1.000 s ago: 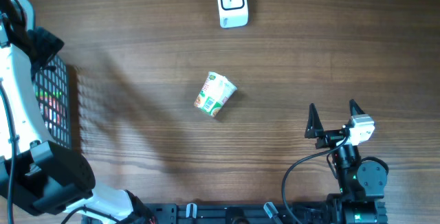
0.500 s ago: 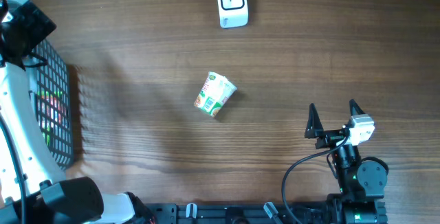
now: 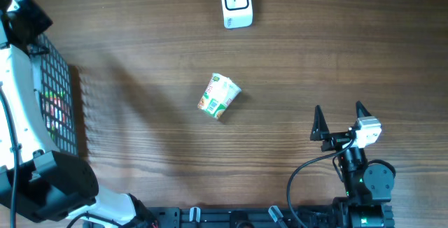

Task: Scan the item barcode

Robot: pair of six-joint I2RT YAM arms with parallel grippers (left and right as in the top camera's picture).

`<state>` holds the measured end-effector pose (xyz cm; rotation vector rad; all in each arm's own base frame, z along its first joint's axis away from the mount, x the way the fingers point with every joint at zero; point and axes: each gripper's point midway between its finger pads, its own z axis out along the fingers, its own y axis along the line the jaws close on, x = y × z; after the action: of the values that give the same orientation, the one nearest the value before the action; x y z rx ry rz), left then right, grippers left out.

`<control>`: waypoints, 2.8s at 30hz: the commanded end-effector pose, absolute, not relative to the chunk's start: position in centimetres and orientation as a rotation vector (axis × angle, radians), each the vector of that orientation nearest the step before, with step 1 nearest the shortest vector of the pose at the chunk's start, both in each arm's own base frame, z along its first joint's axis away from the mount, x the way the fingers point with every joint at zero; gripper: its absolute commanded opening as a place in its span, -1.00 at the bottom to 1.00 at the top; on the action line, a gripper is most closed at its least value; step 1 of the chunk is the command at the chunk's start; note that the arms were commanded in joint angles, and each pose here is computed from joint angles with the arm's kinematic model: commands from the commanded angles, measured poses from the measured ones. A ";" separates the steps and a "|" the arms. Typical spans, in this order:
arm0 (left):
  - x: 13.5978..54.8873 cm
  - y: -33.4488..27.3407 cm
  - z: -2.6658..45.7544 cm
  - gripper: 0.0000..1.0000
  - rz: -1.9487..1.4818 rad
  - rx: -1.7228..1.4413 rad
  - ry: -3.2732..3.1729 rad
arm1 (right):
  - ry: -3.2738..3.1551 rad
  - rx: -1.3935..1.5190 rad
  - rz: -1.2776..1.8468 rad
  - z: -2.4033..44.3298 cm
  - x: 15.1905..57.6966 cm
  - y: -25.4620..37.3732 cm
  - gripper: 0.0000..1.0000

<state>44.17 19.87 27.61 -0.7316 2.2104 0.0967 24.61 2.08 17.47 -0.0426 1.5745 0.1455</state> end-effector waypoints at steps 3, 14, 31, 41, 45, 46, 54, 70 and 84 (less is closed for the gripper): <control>44.7 16.6 28.3 -0.71 -0.089 -0.655 2.226 | 1.566 -0.062 0.148 17.6 24.5 2.3 0.99; 35.2 23.4 36.0 0.37 -0.034 -1.285 1.778 | 1.565 -0.062 0.148 17.6 24.5 2.3 0.99; 15.6 28.3 34.3 0.69 0.375 -1.903 1.534 | 1.565 -0.063 0.147 17.6 24.5 2.3 0.99; 11.1 26.0 30.7 0.34 0.543 -2.099 1.567 | 1.565 -0.062 0.148 17.6 24.5 2.3 1.00; 10.7 26.5 28.6 0.32 0.607 -2.138 1.635 | 1.566 -0.062 0.148 17.6 24.5 2.3 1.00; 10.8 26.6 28.4 0.33 0.609 -2.143 1.643 | 1.566 -0.062 0.148 17.6 24.5 2.3 1.00; 10.6 26.4 27.9 0.47 0.646 -2.083 1.794 | 1.565 -0.063 0.147 17.6 24.5 2.3 0.99; 9.3 24.5 25.1 0.25 0.648 -2.167 1.913 | 1.565 -0.062 0.148 17.6 24.5 2.3 0.99; 10.9 27.7 26.5 -0.41 0.720 -1.995 1.883 | 1.565 -0.062 0.148 17.6 24.5 2.3 1.00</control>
<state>10.51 27.19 26.27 -2.0476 1.8552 0.7014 24.61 2.08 17.46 -0.0429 1.5749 0.1452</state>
